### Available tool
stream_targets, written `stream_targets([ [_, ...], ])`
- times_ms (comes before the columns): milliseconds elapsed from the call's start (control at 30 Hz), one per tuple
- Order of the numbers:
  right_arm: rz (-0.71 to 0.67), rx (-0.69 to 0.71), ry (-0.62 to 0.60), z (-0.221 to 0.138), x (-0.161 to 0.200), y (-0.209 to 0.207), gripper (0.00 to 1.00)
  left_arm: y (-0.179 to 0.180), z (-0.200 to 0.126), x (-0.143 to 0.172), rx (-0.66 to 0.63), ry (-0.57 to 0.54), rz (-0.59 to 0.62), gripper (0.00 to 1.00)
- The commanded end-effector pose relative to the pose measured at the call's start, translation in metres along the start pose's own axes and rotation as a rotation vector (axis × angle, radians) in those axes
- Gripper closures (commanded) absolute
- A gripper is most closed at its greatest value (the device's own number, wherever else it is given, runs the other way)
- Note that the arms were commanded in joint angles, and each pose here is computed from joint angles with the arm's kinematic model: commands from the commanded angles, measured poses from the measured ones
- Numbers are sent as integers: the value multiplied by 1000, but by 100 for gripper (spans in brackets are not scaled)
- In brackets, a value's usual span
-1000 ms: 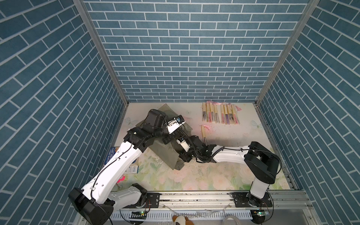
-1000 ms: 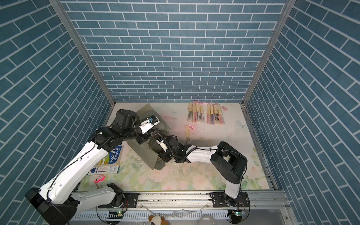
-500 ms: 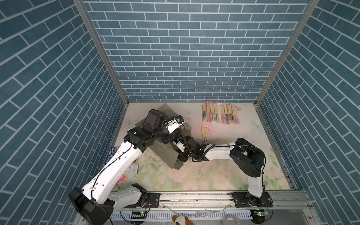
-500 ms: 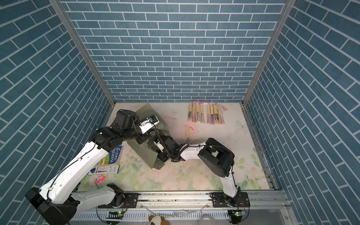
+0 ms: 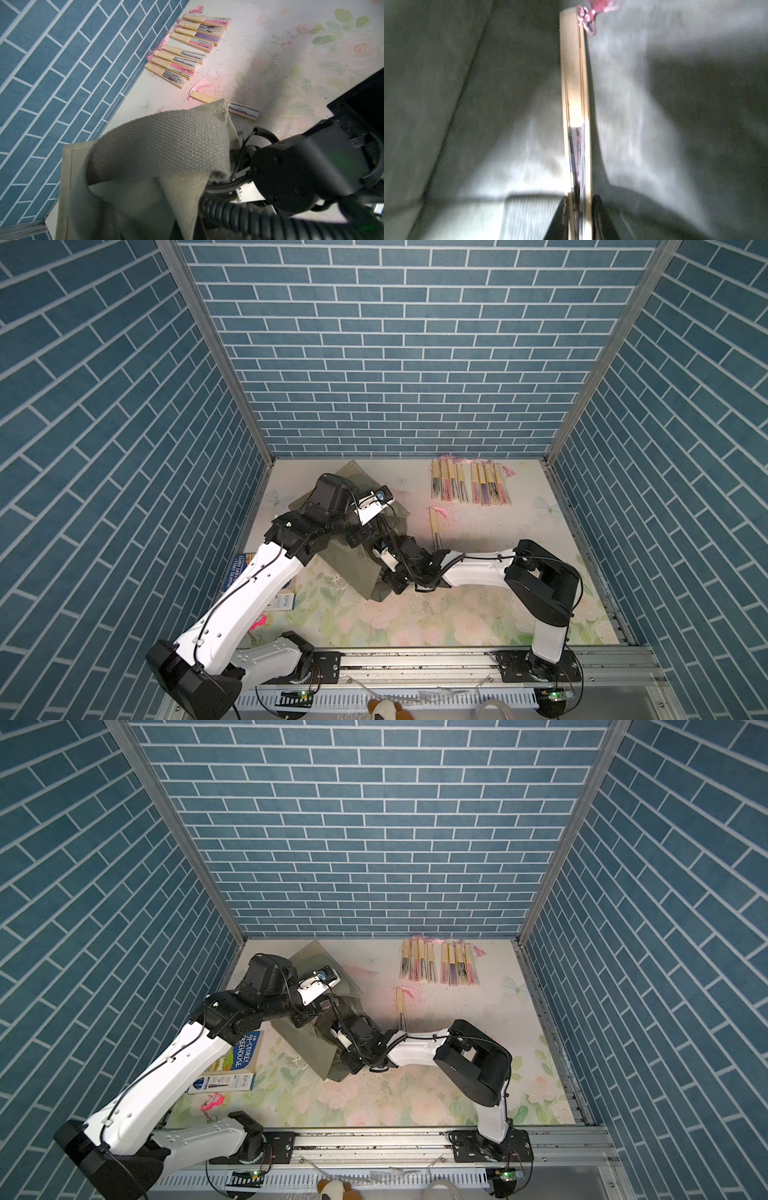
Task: Take out the folding fans from the tote bags
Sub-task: Pick up the folding fan from the canvas bag.
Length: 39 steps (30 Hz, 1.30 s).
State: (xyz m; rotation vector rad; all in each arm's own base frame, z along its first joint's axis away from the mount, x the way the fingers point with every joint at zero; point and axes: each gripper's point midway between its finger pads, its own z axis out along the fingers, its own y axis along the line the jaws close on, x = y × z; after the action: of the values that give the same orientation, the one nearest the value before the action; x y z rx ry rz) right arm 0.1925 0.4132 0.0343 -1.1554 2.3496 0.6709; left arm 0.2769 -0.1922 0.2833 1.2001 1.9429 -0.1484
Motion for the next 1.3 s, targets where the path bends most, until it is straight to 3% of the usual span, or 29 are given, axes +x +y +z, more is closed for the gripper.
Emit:
stream_targets([
  [0,63,-19,98,-13,33,4,78,-6,5,2,21,4,13,100],
  [167,115,-104,144,-11,48,17,72,-6,5,2,22,5,12,100],
  [333,157,-23,177,-4,59,2,60,-7,5,2,20,7,18,100],
  [633,176,-53,194,-12,63,8,76,-8,6,3,18,12,22,100],
  [733,173,-85,170,-22,62,14,75,-8,6,3,17,13,23,100],
  [833,180,-118,150,-28,63,18,66,-9,7,3,19,16,24,100],
  [933,194,-161,166,-27,69,25,62,-9,7,4,21,19,24,100],
  [1067,235,-195,162,-23,72,29,62,-9,7,4,19,17,24,100],
  [1267,332,-244,156,-10,69,30,71,-9,7,4,17,18,25,100],
])
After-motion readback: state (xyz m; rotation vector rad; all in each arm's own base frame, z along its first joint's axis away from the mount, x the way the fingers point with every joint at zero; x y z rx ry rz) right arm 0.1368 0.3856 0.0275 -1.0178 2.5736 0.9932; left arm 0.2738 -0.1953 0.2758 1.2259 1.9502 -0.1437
